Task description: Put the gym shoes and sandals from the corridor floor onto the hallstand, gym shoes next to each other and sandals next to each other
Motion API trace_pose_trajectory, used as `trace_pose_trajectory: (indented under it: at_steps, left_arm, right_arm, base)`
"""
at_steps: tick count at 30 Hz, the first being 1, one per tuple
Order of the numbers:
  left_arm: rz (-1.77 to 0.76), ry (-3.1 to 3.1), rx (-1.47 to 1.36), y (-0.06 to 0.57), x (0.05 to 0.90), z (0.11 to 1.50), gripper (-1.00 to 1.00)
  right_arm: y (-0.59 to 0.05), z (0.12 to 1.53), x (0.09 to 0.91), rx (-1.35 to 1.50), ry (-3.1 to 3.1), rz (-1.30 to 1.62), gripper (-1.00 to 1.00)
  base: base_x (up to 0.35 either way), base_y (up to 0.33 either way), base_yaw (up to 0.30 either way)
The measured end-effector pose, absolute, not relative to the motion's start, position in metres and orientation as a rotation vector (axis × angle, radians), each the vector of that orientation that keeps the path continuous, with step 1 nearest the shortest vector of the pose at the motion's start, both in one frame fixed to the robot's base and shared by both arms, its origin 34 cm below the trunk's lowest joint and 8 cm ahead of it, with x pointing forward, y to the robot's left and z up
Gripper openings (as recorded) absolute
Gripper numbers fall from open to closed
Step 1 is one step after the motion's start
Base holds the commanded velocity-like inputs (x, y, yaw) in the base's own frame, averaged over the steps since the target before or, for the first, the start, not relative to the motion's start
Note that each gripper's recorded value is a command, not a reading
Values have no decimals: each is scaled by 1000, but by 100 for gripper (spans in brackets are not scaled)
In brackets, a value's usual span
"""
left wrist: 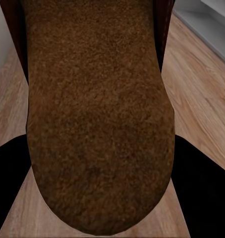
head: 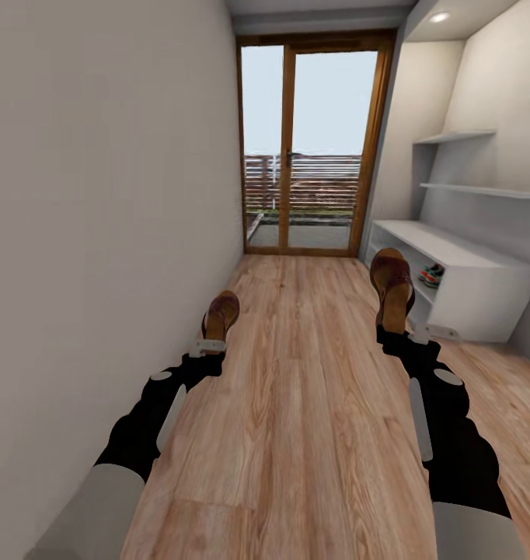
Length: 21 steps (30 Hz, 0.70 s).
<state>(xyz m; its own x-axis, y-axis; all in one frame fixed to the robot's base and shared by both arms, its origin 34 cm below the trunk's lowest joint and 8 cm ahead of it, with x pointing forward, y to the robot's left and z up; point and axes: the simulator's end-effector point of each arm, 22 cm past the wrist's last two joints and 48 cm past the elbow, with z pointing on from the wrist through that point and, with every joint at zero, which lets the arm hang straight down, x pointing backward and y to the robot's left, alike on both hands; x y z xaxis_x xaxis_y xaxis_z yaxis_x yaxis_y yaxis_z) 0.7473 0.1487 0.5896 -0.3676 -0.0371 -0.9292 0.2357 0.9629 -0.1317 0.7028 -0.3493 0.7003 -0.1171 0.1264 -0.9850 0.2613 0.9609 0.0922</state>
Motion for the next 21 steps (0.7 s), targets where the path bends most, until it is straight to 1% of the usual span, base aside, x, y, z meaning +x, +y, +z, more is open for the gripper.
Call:
trace_pose_trajectory:
  at_steps: [21]
  left_arm:
    - [-288, 1929, 144, 148, 747, 590, -100]
  right_arm:
    - [-349, 700, 703, 295, 1693, -118, -100]
  base:
    - [348, 0, 0]
